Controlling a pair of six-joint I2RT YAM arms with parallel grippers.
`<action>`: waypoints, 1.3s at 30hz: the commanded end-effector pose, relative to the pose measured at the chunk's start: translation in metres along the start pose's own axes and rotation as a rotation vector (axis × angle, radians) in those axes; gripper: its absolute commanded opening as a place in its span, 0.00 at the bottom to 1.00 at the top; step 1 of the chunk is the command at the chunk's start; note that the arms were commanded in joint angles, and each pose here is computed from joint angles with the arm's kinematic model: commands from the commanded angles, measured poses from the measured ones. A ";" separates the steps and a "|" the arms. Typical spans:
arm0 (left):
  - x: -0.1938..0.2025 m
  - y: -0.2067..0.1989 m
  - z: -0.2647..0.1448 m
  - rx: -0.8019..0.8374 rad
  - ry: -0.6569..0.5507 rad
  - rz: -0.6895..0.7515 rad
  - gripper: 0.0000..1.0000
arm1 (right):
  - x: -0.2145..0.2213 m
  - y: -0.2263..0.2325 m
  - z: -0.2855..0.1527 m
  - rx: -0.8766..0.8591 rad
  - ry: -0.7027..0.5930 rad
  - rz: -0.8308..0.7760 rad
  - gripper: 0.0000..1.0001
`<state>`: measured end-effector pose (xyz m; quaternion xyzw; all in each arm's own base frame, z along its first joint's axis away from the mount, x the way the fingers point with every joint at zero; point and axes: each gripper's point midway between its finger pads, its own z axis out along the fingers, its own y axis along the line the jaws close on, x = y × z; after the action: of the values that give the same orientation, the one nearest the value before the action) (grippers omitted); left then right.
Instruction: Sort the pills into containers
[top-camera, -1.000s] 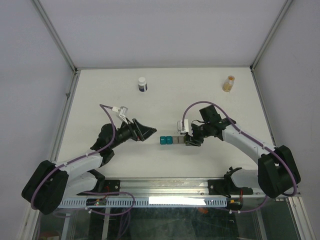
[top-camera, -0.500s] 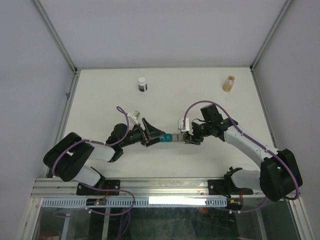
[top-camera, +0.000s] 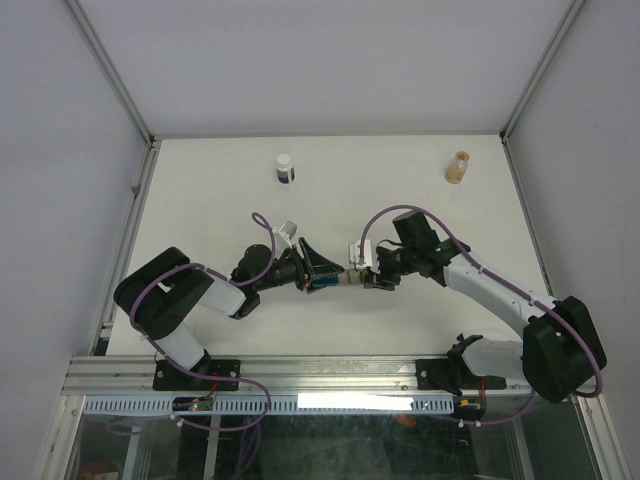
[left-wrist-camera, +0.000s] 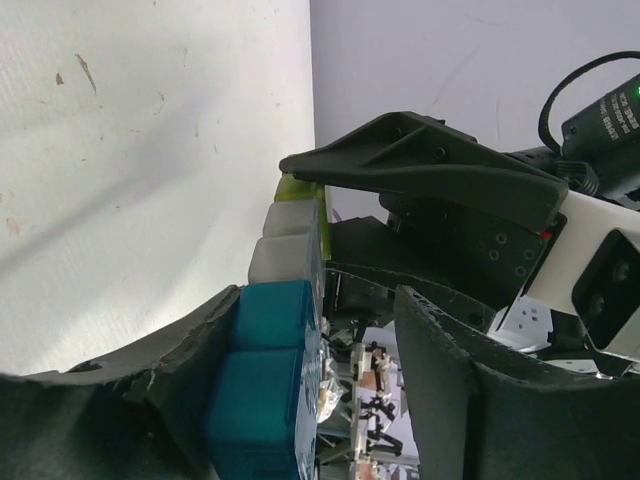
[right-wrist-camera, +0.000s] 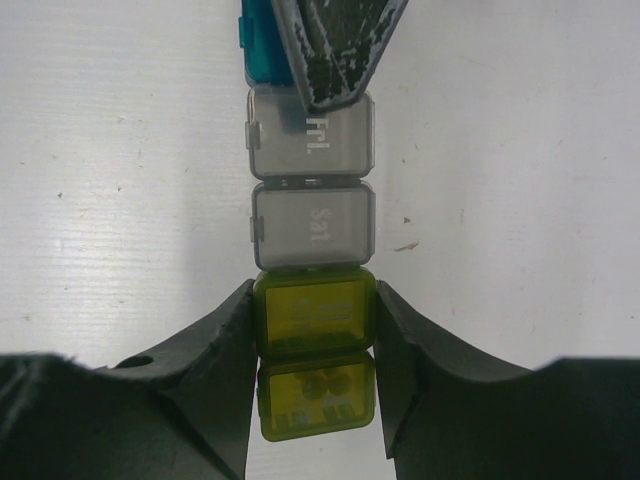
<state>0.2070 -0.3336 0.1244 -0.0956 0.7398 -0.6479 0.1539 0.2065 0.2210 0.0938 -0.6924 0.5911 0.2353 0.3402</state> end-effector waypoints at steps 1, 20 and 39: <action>-0.002 -0.030 0.007 0.108 -0.001 -0.002 0.56 | -0.020 -0.019 -0.007 0.091 -0.041 -0.059 0.12; 0.002 -0.029 0.008 0.126 0.017 0.006 0.00 | -0.022 -0.015 -0.009 0.091 -0.043 -0.055 0.40; 0.001 -0.025 0.005 0.096 0.010 0.091 0.00 | -0.027 -0.013 -0.015 0.037 -0.087 0.058 0.24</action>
<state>0.2057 -0.3389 0.1202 -0.0970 0.7369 -0.6536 0.1426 0.2105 0.2196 0.1003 -0.6680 0.6129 0.2289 0.3546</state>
